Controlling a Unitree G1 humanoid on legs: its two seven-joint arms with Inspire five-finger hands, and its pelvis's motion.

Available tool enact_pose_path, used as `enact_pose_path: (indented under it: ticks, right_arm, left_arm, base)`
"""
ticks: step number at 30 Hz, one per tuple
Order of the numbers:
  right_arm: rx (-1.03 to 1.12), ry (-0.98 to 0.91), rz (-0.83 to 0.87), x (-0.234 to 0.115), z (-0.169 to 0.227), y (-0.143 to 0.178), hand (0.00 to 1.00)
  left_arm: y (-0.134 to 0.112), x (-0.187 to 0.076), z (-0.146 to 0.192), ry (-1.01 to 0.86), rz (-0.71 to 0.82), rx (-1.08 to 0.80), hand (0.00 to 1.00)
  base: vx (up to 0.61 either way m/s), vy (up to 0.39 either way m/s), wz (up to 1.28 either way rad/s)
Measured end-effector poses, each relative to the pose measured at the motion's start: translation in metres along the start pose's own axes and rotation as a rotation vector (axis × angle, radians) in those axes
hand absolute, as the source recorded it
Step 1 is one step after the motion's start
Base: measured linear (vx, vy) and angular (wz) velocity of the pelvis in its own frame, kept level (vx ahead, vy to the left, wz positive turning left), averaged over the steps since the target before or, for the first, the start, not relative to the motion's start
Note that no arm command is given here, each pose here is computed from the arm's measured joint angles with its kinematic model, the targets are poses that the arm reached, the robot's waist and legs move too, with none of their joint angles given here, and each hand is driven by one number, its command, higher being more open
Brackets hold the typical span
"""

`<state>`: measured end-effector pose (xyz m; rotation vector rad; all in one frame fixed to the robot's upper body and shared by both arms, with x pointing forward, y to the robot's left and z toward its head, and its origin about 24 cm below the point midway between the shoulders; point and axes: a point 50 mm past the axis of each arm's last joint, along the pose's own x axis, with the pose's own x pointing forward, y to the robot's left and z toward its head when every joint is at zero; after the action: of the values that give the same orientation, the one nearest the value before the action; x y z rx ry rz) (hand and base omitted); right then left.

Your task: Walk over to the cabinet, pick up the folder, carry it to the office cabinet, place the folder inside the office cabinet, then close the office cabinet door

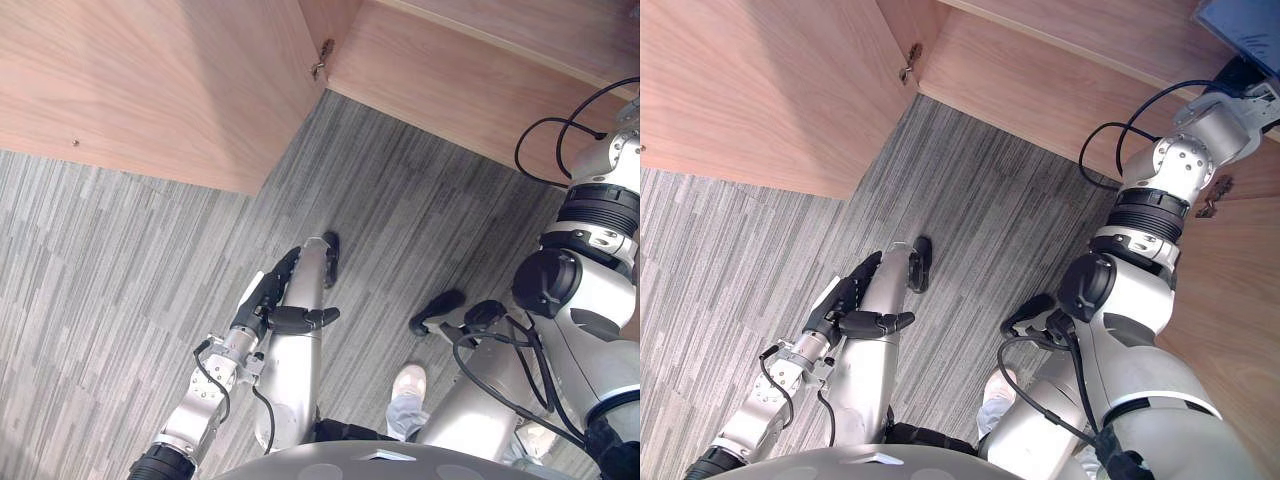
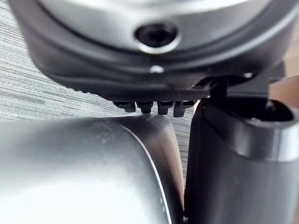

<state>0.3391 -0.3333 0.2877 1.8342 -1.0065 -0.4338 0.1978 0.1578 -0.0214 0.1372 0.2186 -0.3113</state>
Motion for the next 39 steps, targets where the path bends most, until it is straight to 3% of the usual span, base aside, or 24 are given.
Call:
enact_pose_path:
  ticks: [15, 21, 28, 39]
  right_arm:
    - [-0.062, 0.013, -0.066, 0.001, 0.004, -0.014, 0.0]
    - [-0.198, 0.07, -0.141, 0.009, -0.009, -0.017, 0.0]
    - [-0.449, 0.158, -0.071, 0.01, -0.03, -0.005, 0.0]
    - [-0.57, 0.245, -0.037, 0.004, -0.052, -0.004, 0.0]
  left_arm:
    - [0.0, 0.0, -0.001, 0.01, 0.007, -0.012, 1.0]
    - [0.002, -0.002, -0.005, 0.024, 0.03, -0.042, 1.0]
    - [0.005, -0.003, -0.006, 0.029, 0.042, -0.05, 1.0]
    - [0.006, -0.003, -0.006, 0.03, 0.047, -0.073, 1.0]
  base:
    - [0.0, 0.003, -0.01]
    - [0.01, 0.004, -0.04]
    - [-0.01, -0.008, -0.02]
    - [0.01, -0.012, 0.03]
